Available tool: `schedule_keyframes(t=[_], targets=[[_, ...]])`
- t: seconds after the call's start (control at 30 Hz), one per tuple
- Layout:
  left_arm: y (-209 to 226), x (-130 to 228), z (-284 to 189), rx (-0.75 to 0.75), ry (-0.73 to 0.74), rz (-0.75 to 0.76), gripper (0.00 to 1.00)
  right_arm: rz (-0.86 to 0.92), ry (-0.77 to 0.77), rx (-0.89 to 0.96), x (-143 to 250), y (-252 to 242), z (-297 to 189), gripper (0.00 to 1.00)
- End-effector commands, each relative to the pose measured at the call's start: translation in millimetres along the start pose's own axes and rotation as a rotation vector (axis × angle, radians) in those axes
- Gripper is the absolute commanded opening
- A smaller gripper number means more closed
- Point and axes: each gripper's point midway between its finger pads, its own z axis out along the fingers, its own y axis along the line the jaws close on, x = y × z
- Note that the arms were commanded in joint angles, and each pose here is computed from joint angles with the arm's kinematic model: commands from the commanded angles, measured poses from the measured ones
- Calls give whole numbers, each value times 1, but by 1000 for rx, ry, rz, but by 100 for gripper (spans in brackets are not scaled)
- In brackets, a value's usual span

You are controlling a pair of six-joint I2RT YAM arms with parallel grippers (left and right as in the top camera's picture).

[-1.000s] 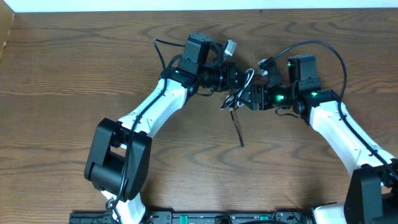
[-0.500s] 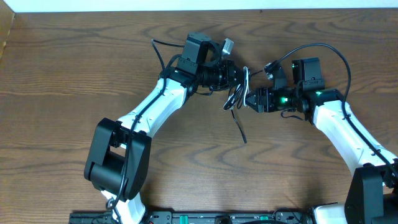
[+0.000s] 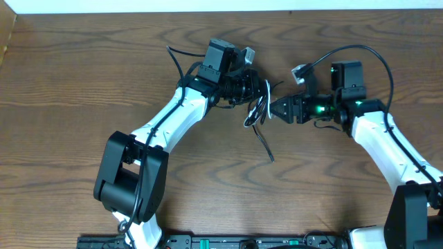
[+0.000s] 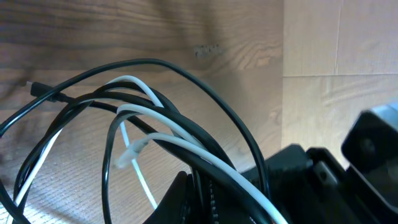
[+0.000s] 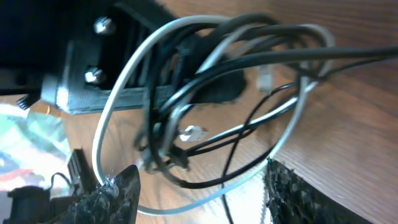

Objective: Untangle cables

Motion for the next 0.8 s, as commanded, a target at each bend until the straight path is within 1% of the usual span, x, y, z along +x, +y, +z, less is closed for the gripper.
schedule_keyframes(t=[0.0,0.13,0.23,0.33,0.4,0.6,0.77], targets=[[-8,-7,-6,7,-26,27,8,-41,15,-27,1,10,7,60],[-6,-6,-6,0,-25,31,7,-21,6,-25,-2,9,6,60],[5,-6,-6,-54,-34,32,8,-7,2,-11,-2,5,4,59],[23,-2,-8,-138,-36,10,7,104,0,96,0,-17,-1,58],[34,2,-9,-191,-30,-7,8,132,9,136,4,-25,-3,58],[45,15,-12,-238,23,16,8,132,23,130,7,-21,0,59],[48,18,-13,-247,36,22,7,97,41,106,10,-9,9,62]])
